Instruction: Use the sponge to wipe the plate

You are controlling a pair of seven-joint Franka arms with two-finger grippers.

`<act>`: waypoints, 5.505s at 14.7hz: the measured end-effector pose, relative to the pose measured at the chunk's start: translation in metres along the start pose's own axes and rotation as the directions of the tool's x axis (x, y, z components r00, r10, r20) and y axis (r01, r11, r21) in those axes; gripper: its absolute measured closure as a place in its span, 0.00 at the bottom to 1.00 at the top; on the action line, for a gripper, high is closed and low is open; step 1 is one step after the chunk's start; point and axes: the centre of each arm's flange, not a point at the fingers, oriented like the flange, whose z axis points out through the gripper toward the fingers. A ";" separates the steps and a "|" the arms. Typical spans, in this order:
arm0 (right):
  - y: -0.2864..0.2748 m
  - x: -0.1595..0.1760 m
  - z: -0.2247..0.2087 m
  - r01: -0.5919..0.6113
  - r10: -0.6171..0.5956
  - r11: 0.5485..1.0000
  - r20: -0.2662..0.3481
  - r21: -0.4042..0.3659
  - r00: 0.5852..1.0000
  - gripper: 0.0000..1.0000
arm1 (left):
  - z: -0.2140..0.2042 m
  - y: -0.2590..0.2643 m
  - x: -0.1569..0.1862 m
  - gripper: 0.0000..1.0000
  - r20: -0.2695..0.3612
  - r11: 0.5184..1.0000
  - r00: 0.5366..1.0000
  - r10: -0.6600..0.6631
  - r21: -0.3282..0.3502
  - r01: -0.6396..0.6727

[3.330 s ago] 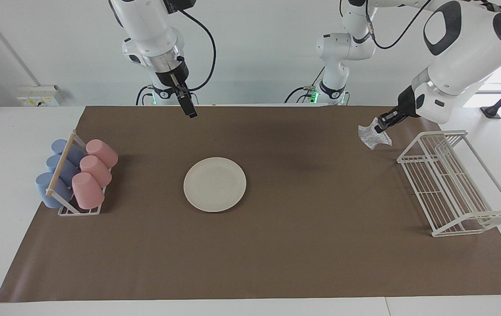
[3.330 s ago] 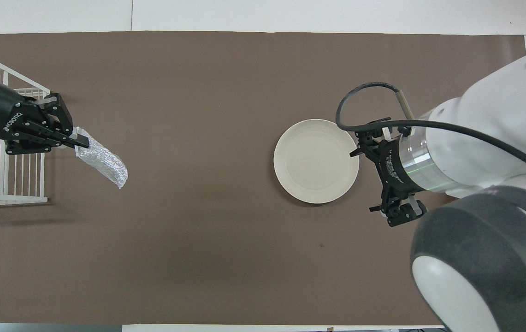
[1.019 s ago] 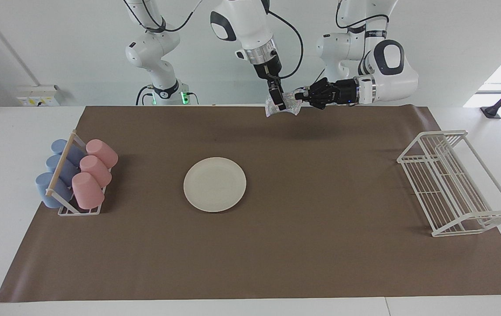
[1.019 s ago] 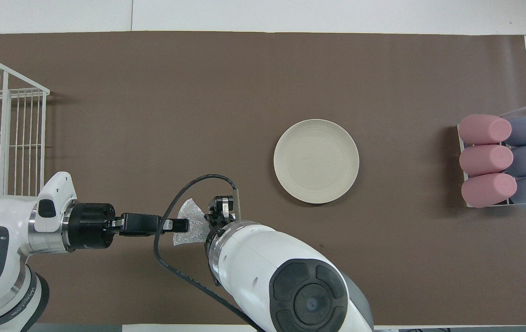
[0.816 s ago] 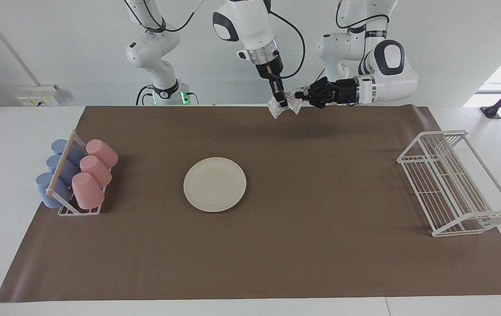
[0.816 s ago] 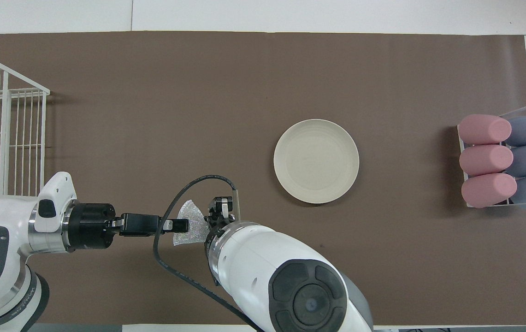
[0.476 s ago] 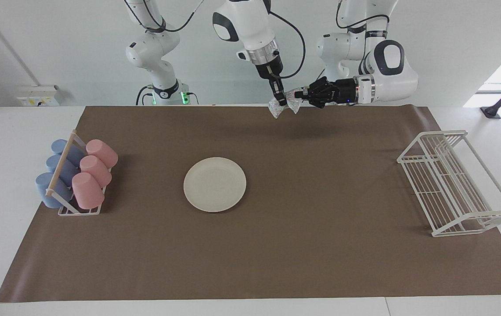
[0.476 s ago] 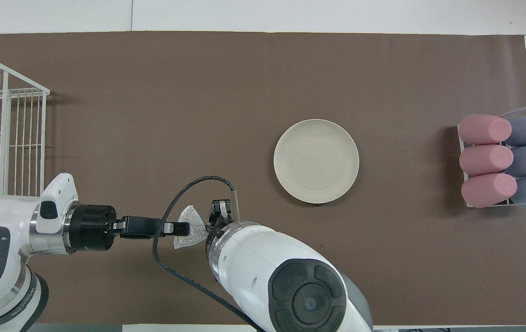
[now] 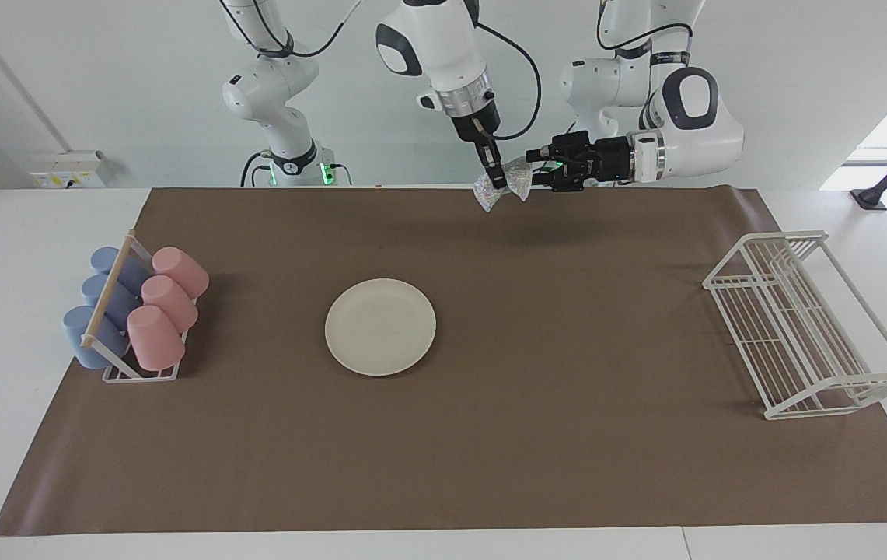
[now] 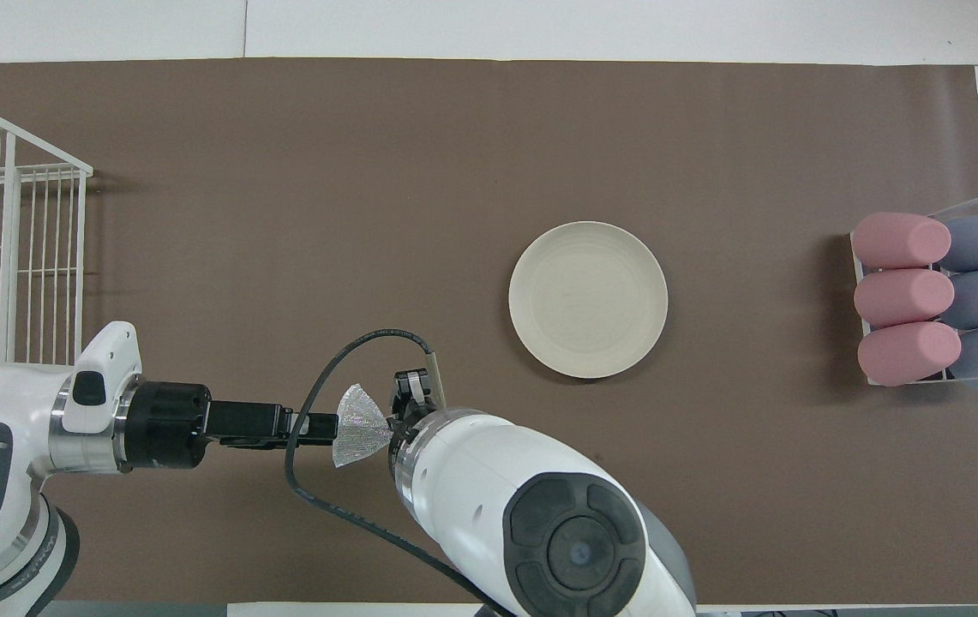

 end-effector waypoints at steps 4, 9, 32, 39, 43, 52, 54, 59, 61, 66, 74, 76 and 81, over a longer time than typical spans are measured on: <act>-0.030 0.104 0.031 0.247 -0.251 0.967 -0.071 -0.066 0.965 0.90 | -0.015 0.011 0.003 0.00 0.002 0.993 0.999 -0.041 0.113 0.041; -0.046 0.185 0.087 0.395 -0.397 0.918 -0.125 -0.045 0.909 0.90 | -0.053 0.008 0.007 0.00 -0.031 0.950 0.998 -0.047 0.307 0.054; -0.039 0.248 0.171 0.358 -0.357 0.934 -0.102 -0.004 0.929 0.90 | -0.103 -0.010 0.041 0.00 -0.076 0.476 0.997 -0.005 0.877 0.069; -0.062 0.341 0.142 0.558 -0.552 0.830 -0.145 -0.002 0.821 0.90 | -0.103 -0.010 0.041 0.00 -0.091 0.475 0.996 -0.013 0.876 0.086; -0.062 0.344 0.142 0.568 -0.562 0.823 -0.144 -0.003 0.814 0.90 | -0.103 -0.010 0.041 0.00 -0.092 0.473 0.996 -0.013 0.877 0.087; -0.036 0.242 0.176 0.427 -0.423 0.904 -0.102 0.020 0.900 0.90 | -0.104 -0.010 0.041 0.00 -0.092 0.462 0.996 -0.007 0.883 0.084; -0.039 0.241 0.173 0.410 -0.406 0.912 -0.100 0.027 0.908 0.90 | -0.105 -0.010 0.041 0.00 -0.093 0.462 0.996 -0.006 0.883 0.085; -0.056 0.208 0.103 0.359 -0.360 0.933 -0.029 -0.037 0.932 0.90 | -0.104 -0.009 0.042 0.00 -0.144 0.466 0.989 -0.023 0.874 0.138; -0.065 0.187 0.054 0.364 -0.375 0.925 -0.102 -0.108 0.921 0.90 | -0.099 -0.004 0.044 0.00 -0.200 0.552 0.978 -0.054 0.810 0.196; -0.077 0.110 -0.063 0.215 -0.240 0.964 -0.173 -0.155 0.955 0.90 | -0.078 0.017 0.051 0.00 -0.263 0.809 0.952 -0.154 0.520 0.274; -0.026 -0.010 -0.049 0.072 -0.093 0.991 -0.199 -0.113 0.976 0.90 | -0.034 0.036 0.047 0.00 -0.203 0.937 0.929 -0.309 0.101 0.334; -0.022 -0.016 -0.041 0.076 -0.099 0.991 -0.211 -0.113 0.973 0.90 | -0.017 0.033 0.040 0.00 -0.170 0.936 0.929 -0.329 0.075 0.345; -0.026 -0.012 -0.042 0.068 -0.090 0.992 -0.213 -0.108 0.973 0.90 | 0.022 0.028 0.023 0.00 -0.102 0.934 0.933 -0.345 0.062 0.352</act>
